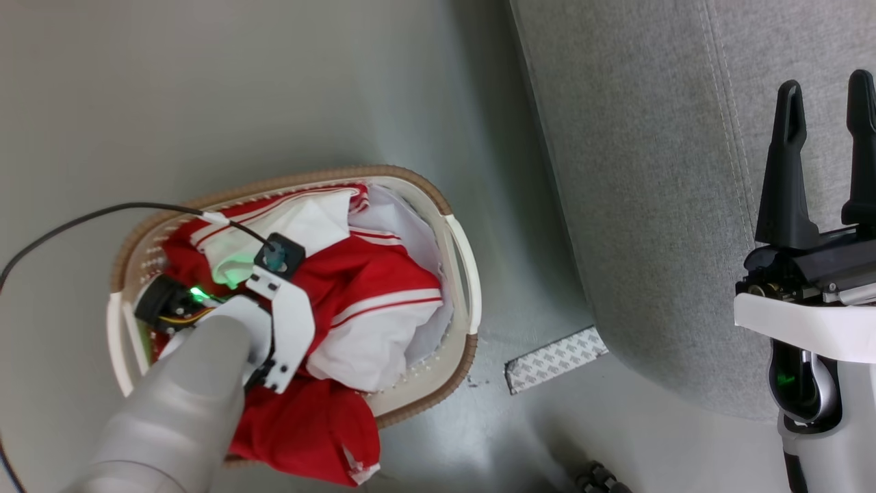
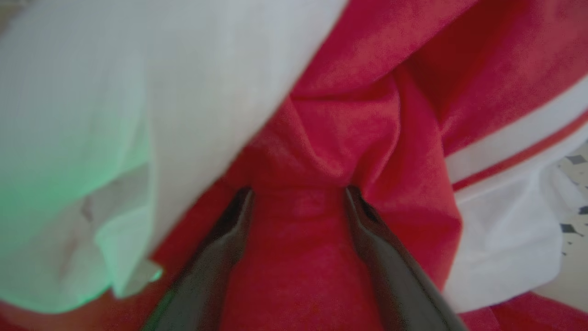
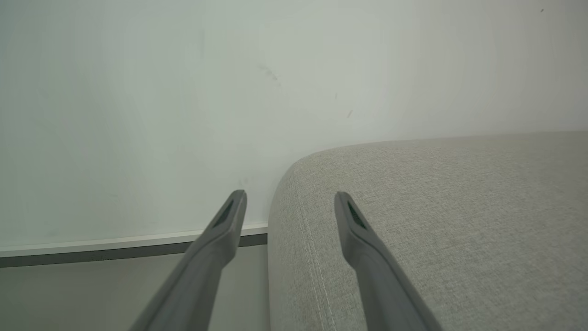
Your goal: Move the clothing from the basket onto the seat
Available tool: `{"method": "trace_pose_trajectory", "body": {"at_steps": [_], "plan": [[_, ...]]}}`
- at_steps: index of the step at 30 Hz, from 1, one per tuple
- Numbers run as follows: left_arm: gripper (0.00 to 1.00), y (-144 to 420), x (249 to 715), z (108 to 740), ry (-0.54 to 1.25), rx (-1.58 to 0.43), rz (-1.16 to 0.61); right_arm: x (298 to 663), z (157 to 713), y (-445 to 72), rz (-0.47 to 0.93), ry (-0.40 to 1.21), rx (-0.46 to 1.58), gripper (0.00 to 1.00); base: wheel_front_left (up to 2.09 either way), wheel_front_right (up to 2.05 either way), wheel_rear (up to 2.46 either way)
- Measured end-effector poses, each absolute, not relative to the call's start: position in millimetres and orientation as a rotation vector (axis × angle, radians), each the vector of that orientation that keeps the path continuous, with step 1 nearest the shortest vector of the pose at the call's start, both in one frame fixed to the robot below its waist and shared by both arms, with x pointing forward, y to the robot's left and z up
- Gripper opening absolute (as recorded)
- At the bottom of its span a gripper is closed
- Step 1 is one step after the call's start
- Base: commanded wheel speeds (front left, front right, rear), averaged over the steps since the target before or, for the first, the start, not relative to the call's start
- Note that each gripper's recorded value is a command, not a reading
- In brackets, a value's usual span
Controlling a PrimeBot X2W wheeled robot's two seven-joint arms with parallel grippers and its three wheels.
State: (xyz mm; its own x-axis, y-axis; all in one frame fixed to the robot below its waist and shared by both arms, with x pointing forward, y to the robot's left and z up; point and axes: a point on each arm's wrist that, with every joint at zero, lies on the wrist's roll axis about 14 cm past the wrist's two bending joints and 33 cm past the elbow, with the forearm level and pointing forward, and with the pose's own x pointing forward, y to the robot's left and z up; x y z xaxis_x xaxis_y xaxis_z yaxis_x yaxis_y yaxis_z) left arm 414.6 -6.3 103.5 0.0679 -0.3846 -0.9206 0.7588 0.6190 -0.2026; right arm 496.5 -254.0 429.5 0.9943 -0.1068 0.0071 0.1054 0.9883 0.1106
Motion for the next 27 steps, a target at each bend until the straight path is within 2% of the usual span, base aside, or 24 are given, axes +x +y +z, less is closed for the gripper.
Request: {"method": "trace_pose_trajectory", "body": {"at_steps": [10, 11, 12, 13, 19, 27], "plan": [[1.0, 13, 396, 73, 1.319, 0.564, -0.974, 499, 415, -256, -0.108, 0.019, 0.11, 1.0, 0.0, 0.0, 0.0], [0.95, 12, 395, 72, 1.324, 0.557, -0.973, 499, 414, -256, -0.109, 0.021, 0.112, 1.0, 0.0, 0.0, 0.0], [0.55, 11, 394, 71, 1.329, 0.544, -0.97, 499, 413, -257, -0.11, 0.023, 0.111, 1.0, 0.0, 0.0, 0.0], [0.0, 11, 393, 70, 1.335, 0.535, -0.967, 499, 413, -257, -0.111, 0.025, 0.11, 1.0, 0.0, 0.0, 0.0], [0.0, 8, 394, 70, 1.324, 0.495, -0.964, 499, 411, -259, -0.116, 0.029, 0.109, 1.0, 0.0, 0.0, 0.0], [0.0, -20, 404, 108, 1.19, 0.382, -0.979, 498, 436, -259, -0.117, -0.024, 0.109, 1.0, 0.0, 0.0, 0.0]]}}
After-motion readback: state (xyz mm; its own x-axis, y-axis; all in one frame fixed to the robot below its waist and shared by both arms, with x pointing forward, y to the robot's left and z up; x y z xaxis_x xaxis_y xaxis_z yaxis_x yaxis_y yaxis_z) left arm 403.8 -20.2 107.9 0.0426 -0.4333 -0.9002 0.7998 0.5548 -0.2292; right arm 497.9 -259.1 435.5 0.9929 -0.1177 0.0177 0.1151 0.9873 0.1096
